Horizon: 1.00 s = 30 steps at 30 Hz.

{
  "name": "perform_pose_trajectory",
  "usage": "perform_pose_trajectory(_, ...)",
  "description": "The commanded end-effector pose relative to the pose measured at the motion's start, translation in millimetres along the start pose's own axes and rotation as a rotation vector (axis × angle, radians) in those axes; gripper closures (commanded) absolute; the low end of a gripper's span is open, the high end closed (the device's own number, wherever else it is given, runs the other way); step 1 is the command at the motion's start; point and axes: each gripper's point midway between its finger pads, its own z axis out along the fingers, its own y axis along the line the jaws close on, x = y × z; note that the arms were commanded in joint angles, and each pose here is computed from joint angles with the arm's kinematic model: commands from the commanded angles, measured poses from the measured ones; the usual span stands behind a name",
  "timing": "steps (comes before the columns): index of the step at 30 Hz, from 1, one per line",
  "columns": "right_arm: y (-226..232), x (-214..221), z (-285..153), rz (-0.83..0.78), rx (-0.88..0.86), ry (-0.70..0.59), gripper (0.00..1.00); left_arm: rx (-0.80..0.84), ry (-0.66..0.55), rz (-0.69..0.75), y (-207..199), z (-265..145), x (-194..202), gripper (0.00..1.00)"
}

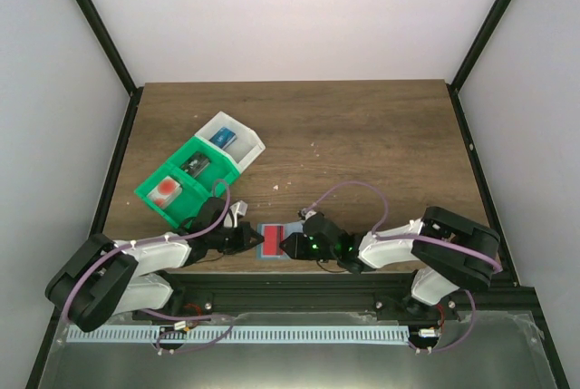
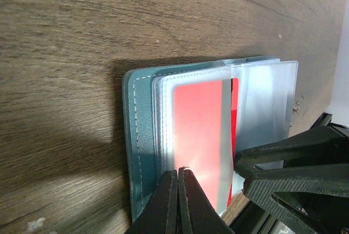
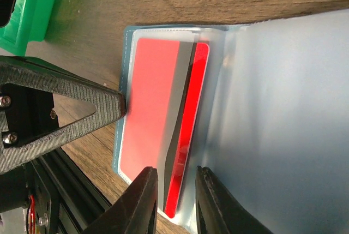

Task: Take the credit cards out of the card holder

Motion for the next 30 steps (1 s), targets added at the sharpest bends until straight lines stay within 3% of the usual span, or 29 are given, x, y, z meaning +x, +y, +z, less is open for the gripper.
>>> perform_pose_trajectory(1,-3.6,-2.9,-0.3,0.022,-0.004,-0.008,0.8,-0.018,0.007,-0.003,8.0,0.1,4.2,1.0)
perform_pose_trajectory(21,-5.5,-5.2,8.1,0.068,-0.019,-0.01,0.83,-0.006,0.03,-0.009,10.1,3.0,9.6,1.0)
perform_pose_trajectory(30,-6.1,-4.0,6.9,0.08,-0.034,-0.013,0.91,-0.017,0.024,-0.012,14.8,3.4,10.7,1.0)
